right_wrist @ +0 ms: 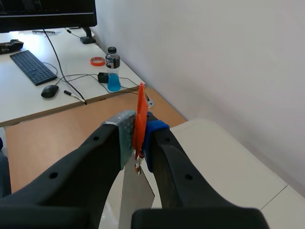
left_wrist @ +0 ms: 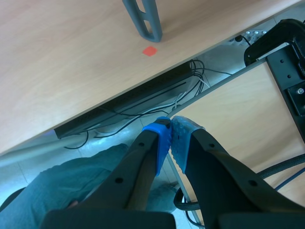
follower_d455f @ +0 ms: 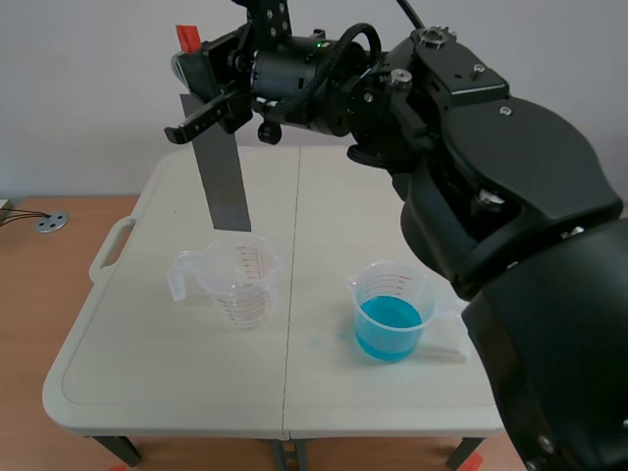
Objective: Hold the metal plate by the orange handle, dip it into the blue solution, take it out and point at it, then put the plate back in the beaker on the left.
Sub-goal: 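Put the plate into the left beaker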
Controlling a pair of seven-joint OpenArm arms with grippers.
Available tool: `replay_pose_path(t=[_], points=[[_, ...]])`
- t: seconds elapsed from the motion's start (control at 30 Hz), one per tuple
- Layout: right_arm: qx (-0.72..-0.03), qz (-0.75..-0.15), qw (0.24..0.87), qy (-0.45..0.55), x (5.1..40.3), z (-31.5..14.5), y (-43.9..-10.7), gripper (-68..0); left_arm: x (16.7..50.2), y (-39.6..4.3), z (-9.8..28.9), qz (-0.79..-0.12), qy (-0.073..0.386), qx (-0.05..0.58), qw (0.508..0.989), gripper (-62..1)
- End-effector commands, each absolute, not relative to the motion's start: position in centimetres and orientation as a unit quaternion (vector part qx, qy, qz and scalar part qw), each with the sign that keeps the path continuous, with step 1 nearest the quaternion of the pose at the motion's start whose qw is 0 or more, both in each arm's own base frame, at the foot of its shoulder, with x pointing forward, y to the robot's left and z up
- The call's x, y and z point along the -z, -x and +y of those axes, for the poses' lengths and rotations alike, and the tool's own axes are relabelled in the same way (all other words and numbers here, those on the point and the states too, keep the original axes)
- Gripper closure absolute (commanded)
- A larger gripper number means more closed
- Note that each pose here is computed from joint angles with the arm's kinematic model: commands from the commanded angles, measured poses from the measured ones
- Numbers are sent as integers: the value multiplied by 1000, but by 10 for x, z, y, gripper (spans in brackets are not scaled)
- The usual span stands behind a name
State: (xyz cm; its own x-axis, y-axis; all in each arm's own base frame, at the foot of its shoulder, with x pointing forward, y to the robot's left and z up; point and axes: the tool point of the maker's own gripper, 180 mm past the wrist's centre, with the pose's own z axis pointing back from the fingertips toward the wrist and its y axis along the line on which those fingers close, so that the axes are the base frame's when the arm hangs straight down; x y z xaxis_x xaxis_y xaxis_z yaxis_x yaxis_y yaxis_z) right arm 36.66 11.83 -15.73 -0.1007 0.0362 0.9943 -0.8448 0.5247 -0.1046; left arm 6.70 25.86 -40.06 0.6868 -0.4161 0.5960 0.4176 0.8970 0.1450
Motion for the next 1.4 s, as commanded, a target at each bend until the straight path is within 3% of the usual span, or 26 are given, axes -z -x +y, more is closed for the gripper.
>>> replay_pose_path(t=[0.0,0.67,1.37], points=[[-369,-663,567,-320,135,120,-369,-13,398,-70,257,-330,3,229,916,-21],[-396,-647,565,-326,147,135,-358,-13,398,-70,257,-331,3,229,916,-21],[-386,-613,604,-333,191,133,-364,-13,398,-70,257,-331,3,229,916,-21]])
